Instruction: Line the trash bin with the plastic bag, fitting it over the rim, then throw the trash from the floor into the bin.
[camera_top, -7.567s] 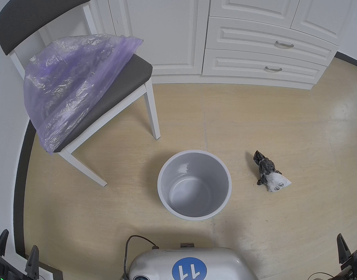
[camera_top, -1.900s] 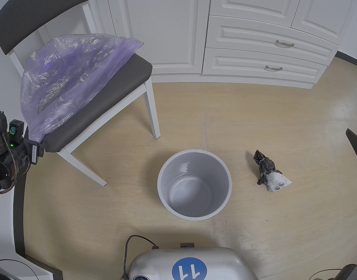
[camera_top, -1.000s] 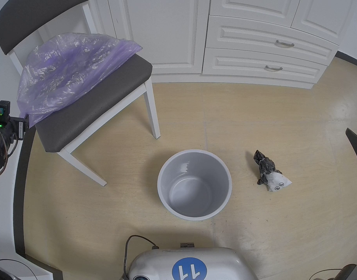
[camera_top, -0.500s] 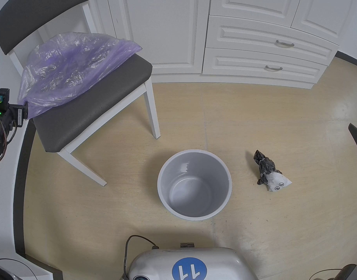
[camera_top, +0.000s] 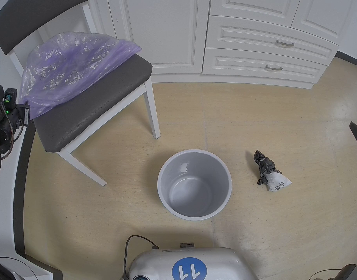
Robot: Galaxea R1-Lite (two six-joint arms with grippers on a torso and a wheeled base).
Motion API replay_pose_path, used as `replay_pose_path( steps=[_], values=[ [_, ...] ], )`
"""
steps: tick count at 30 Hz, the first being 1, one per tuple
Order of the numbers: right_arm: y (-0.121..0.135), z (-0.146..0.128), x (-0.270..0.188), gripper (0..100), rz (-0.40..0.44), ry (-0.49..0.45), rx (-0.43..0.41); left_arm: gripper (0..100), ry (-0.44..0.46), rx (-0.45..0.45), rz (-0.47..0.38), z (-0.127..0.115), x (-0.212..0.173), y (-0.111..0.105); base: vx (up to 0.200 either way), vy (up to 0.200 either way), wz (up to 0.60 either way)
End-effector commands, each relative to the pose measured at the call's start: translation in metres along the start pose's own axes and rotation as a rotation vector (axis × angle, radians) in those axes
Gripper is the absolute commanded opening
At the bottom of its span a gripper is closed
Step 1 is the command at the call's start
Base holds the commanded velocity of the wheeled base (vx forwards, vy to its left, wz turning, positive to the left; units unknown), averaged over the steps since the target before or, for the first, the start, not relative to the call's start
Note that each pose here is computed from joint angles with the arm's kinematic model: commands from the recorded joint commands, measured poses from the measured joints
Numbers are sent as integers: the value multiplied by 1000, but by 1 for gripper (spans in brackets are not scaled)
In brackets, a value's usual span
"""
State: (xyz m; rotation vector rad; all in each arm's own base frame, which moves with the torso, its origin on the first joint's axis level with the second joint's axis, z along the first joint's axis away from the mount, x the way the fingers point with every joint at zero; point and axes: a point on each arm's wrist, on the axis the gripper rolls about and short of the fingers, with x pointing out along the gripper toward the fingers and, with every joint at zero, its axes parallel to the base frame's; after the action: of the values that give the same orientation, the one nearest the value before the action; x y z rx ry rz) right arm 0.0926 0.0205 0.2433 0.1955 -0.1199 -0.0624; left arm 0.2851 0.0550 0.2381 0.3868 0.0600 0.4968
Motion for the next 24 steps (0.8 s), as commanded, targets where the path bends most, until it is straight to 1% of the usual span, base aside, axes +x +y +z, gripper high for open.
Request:
replay_pose_path(
  steps=[1, 2, 5, 6, 7, 8, 9, 11, 12, 13, 14, 15, 16, 17, 20, 21, 22, 23, 24],
  values=[
    [0, 0, 0, 100, 1, -1, 0, 0, 2, -6, -8, -1, -1, -1, 0, 0, 0],
    [0, 0, 0, 100, 1, -1, 0, 0, -2, -8, -14, -1, -2, -2, 0, 0, 0],
    [0, -2, 0, 100, 1, 8, -3, 0, -50, -51, -101, 4, -10, -3, 0, 0, 0],
    [0, -2, 0, 100, 1, 8, -3, 0, -50, -51, -101, 4, -10, -3, 0, 0, 0],
    [0, -5, 2, 100, 0, 19, -8, 0, -76, -77, -153, 8, -20, -2, 0, 0, 0],
    [0, -5, 2, 100, 0, 19, -8, 0, -76, -77, -153, 8, -20, -2, 0, 0, 0],
    [0, -7, 3, 100, -1, 31, -11, 0, -97, -99, -211, 9, -32, -3, 0, 0, 0],
    [1, -8, 5, 100, -2, 38, -10, 0, -107, -118, -246, 8, -41, -2, 0, 0, 0],
    [1, -9, 5, 100, -2, 40, -11, 0, -117, -136, -283, 7, -48, -2, 0, 0, 0],
    [1, -9, 5, 100, -2, 40, -11, 0, -117, -136, -283, 7, -48, -2, 0, 0, 0],
    [1, -11, 6, 100, -4, 50, -17, 0, -137, -162, -333, 8, -57, -1, 0, 0, 0],
    [1, -12, 6, 100, -3, 53, -18, 0, -145, -171, -349, 9, -60, 0, 0, 0, 0],
    [1, -16, 7, 100, -6, 70, -25, 0, -166, -192, -386, 11, -67, 0, 0, 0, 0],
    [1, -16, 7, 100, -6, 70, -25, 0, -166, -192, -386, 11, -67, 0, 0, 0, 0],
    [3, -26, 12, 100, 0, 115, -42, 0, -243, -248, -489, 27, -93, 2, 0, 0, 0],
    [3, -26, 12, 100, 3, 118, -43, 0, -246, -249, -493, 27, -95, 2, 0, 0, 0],
    [6, -29, 11, 100, 27, 131, -45, 0, -271, -256, -547, 34, -109, 4, 0, 0, 0],
    [9, -30, 11, 100, 46, 137, -46, 0, -285, -261, -580, 37, -118, 5, 0, 0, 0],
    [9, -30, 11, 100, 46, 137, -46, 0, -285, -261, -580, 37, -118, 5, 0, 0, 0]
  ],
)
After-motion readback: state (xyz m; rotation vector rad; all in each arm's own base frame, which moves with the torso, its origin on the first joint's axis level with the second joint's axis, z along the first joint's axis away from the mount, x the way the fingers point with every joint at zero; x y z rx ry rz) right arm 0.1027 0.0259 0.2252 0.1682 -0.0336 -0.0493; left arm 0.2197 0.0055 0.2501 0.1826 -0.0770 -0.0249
